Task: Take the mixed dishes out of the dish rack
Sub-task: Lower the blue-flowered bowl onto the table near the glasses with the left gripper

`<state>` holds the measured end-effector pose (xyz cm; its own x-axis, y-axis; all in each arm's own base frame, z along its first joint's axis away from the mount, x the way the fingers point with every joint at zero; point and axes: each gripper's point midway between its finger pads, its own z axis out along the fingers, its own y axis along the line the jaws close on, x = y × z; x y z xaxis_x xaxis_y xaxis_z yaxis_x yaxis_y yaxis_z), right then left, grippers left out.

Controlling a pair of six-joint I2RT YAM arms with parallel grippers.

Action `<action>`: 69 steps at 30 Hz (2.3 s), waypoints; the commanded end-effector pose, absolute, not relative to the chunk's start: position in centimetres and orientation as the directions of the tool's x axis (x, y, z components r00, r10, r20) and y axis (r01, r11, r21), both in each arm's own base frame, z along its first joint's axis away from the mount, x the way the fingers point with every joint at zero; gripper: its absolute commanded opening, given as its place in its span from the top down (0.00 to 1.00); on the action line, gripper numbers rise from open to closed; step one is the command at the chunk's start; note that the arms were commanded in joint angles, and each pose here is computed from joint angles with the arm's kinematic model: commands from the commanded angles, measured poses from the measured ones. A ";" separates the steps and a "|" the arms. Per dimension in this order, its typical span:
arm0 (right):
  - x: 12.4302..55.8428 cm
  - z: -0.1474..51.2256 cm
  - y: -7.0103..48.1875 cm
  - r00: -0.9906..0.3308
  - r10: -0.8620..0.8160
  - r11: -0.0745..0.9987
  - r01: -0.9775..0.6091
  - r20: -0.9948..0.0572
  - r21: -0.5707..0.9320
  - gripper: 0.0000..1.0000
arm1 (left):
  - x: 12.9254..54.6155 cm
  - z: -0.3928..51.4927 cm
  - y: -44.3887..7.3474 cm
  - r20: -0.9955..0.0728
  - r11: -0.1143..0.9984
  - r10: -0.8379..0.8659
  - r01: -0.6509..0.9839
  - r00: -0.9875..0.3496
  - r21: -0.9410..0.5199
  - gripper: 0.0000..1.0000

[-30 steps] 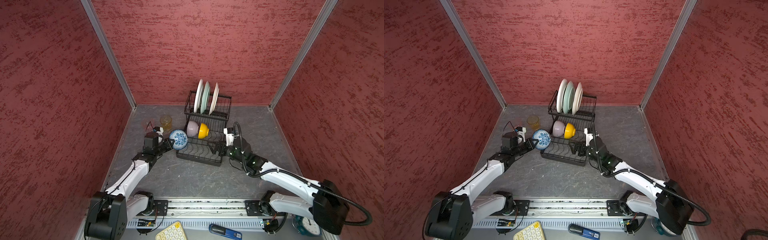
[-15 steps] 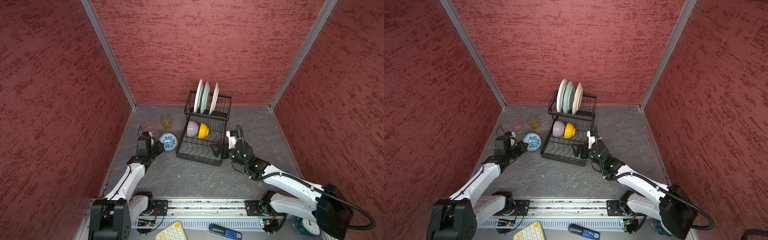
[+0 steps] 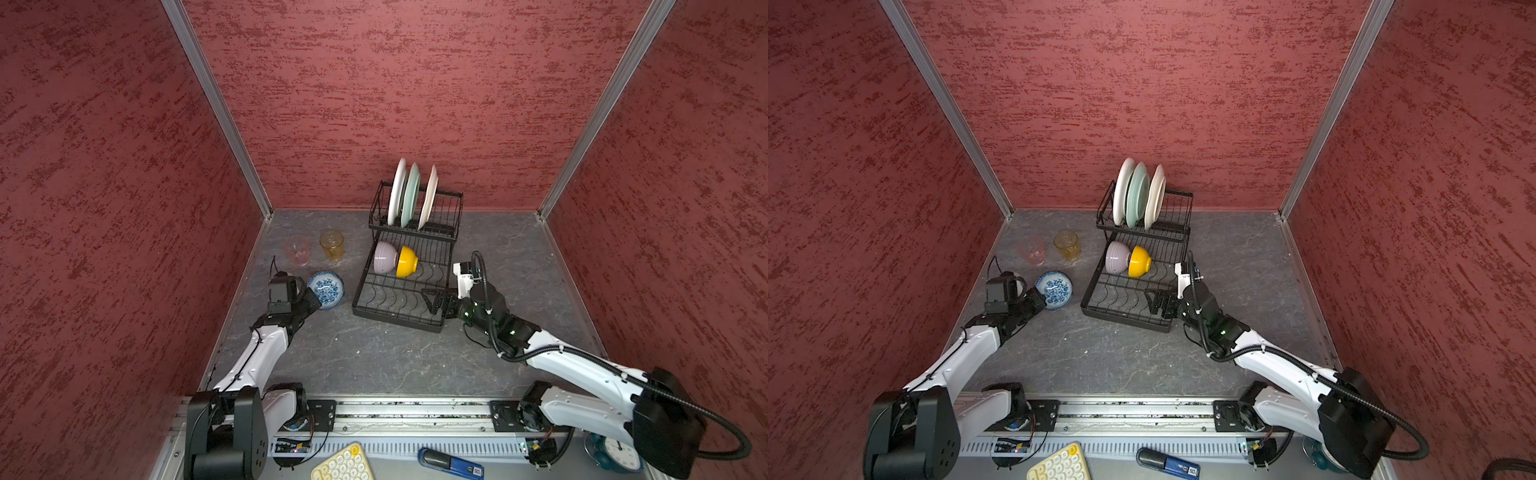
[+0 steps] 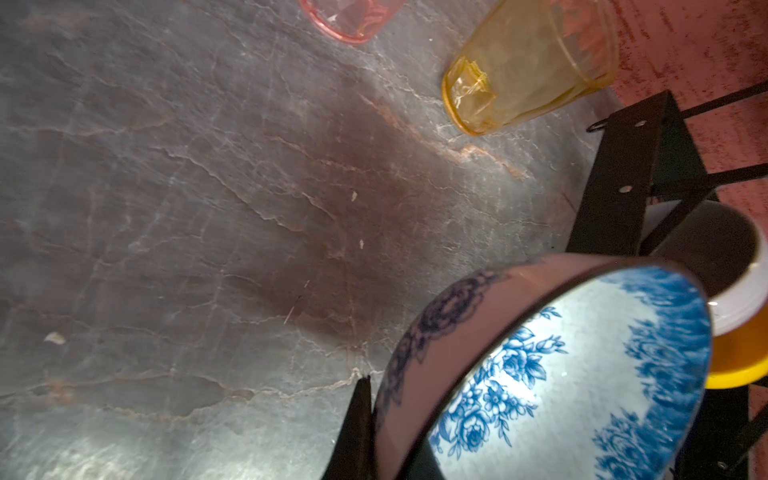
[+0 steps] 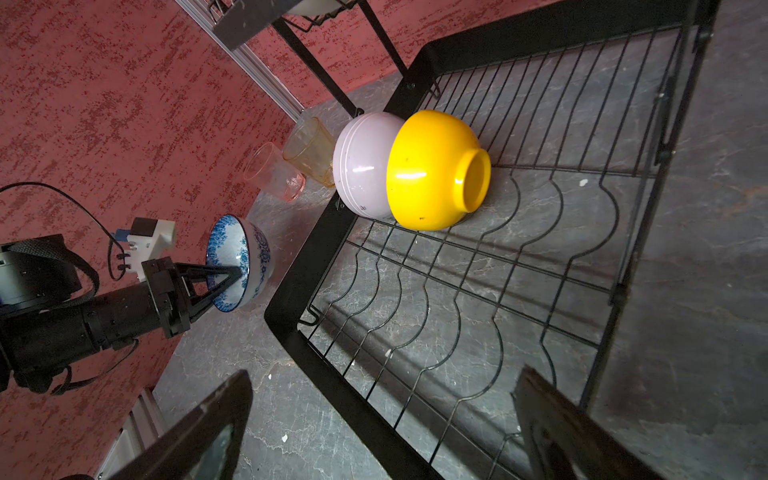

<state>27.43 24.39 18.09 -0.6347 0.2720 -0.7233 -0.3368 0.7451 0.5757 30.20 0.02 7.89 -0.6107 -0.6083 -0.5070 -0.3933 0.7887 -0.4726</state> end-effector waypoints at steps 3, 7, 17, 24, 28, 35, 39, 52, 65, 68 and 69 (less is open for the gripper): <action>27.4 18.0 23.8 -0.624 0.282 0.759 -0.320 -0.729 0.567 0.01 | 31.1 8.7 1.7 -0.547 0.786 -0.617 -0.424 -0.565 -0.449 1.00; 27.3 18.0 23.8 -0.621 0.286 0.758 -0.319 -0.729 0.569 0.01 | 31.6 8.8 2.8 -0.551 0.777 -0.629 -0.462 -0.548 -0.427 1.00; 27.5 17.6 23.6 -0.624 0.290 0.765 -0.305 -0.726 0.567 0.01 | 33.0 6.7 4.0 -0.465 0.732 -0.681 -0.541 -0.566 -0.414 1.00; 27.4 17.3 23.5 -0.631 0.287 0.770 -0.296 -0.720 0.566 0.01 | 33.5 5.0 4.3 -0.391 0.696 -0.717 -0.582 -0.577 -0.420 1.00; 27.3 16.9 23.3 -0.639 0.290 0.771 -0.285 -0.712 0.570 0.01 | 33.7 4.3 4.1 -0.367 0.693 -0.721 -0.587 -0.588 -0.420 1.00; 27.3 16.6 23.3 -0.643 0.295 0.770 -0.279 -0.707 0.575 0.01 | 33.8 4.0 3.9 -0.358 0.693 -0.719 -0.585 -0.595 -0.420 1.00; 27.4 16.5 23.4 -0.644 0.296 0.769 -0.277 -0.705 0.576 0.01 | 33.7 4.0 3.9 -0.357 0.695 -0.718 -0.584 -0.597 -0.420 0.95; 27.4 16.0 23.8 -0.656 0.292 0.764 -0.278 -0.696 0.582 0.01 | 33.5 4.9 3.9 -0.388 0.710 -0.704 -0.571 -0.595 -0.414 0.64; 27.2 15.6 23.3 -0.657 0.299 0.770 -0.262 -0.691 0.582 0.01 | 33.6 5.6 2.8 -0.405 0.736 -0.677 -0.543 -0.615 -0.404 0.00; 27.2 15.6 23.3 -0.657 0.303 0.768 -0.261 -0.690 0.585 0.01 | 33.5 6.3 3.0 -0.427 0.744 -0.668 -0.539 -0.609 -0.395 0.00; 27.2 15.6 23.3 -0.657 0.302 0.768 -0.261 -0.691 0.584 0.01 | 33.4 6.6 3.0 -0.433 0.746 -0.666 -0.538 -0.607 -0.393 0.00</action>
<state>26.97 23.52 14.92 -0.6788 0.2753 -0.6808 -0.2660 0.7719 0.5774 33.10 2.68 5.15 -0.6197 -0.6801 -0.3916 -0.5495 0.7323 -0.4022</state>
